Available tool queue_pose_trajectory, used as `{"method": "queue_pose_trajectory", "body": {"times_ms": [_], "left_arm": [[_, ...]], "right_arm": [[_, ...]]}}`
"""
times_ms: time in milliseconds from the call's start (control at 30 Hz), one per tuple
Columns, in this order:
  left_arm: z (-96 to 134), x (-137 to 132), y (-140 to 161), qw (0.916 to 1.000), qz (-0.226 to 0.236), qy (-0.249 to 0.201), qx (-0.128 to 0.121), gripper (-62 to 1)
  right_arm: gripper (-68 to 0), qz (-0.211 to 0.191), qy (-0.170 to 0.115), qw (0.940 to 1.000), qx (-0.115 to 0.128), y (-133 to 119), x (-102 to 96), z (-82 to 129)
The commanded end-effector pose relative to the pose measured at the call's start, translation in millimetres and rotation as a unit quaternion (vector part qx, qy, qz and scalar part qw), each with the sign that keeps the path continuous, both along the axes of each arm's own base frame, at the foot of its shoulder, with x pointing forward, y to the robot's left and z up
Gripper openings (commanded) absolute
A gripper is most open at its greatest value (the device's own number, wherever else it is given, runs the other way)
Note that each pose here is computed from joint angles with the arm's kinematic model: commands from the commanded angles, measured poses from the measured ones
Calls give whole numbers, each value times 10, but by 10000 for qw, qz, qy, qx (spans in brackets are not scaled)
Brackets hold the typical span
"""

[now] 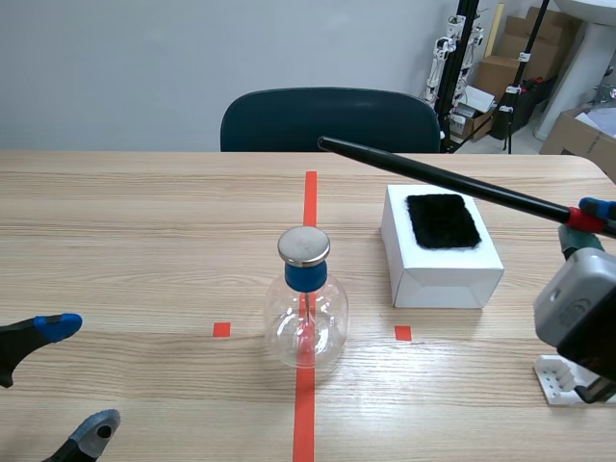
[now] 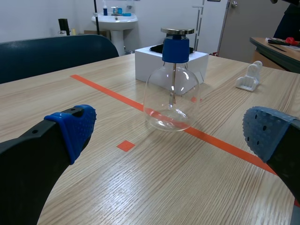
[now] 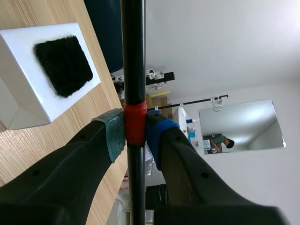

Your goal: Do the electroscope experiment. rub the rod on the fur

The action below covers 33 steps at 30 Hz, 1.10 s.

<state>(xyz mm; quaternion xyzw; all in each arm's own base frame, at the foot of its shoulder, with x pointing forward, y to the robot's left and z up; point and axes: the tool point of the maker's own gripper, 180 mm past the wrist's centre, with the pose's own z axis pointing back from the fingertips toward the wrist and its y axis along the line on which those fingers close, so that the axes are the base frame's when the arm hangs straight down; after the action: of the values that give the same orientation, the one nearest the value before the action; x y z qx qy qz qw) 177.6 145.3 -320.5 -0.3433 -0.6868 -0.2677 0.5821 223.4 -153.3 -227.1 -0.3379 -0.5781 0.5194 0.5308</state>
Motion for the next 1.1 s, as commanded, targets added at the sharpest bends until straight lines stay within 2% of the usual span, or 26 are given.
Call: {"method": "queue_pose_trajectory", "body": {"times_ms": [0,267,433,567,667,733,867,1067], "left_arm": [[65,35,55,9999,59,-132,-22,14],[65,35,55,9999,59,-132,-22,14],[65,35,55,9999,59,-132,-22,14],[65,35,55,9999,59,-132,-22,14],[65,35,55,9999,59,-132,-22,14],[65,35,55,9999,59,-132,-22,14],[66,36,55,9999,59,-133,-23,14],[66,36,55,9999,59,-135,-24,14]], "right_arm": [[-607,-2,-248,9997,-8,2,41,144],[-607,-188,-265,9994,-124,-92,94,162],[-607,-591,-412,9968,-336,-283,233,255],[-607,-933,-609,9922,-563,-460,375,392],[-607,-1095,-828,9874,-785,-564,461,525],[-607,-1128,-925,9838,-1046,-612,514,596],[-607,-1053,-1154,9778,-1395,-657,629,773],[-607,-846,-1499,9641,-2023,-693,820,1091]]}}
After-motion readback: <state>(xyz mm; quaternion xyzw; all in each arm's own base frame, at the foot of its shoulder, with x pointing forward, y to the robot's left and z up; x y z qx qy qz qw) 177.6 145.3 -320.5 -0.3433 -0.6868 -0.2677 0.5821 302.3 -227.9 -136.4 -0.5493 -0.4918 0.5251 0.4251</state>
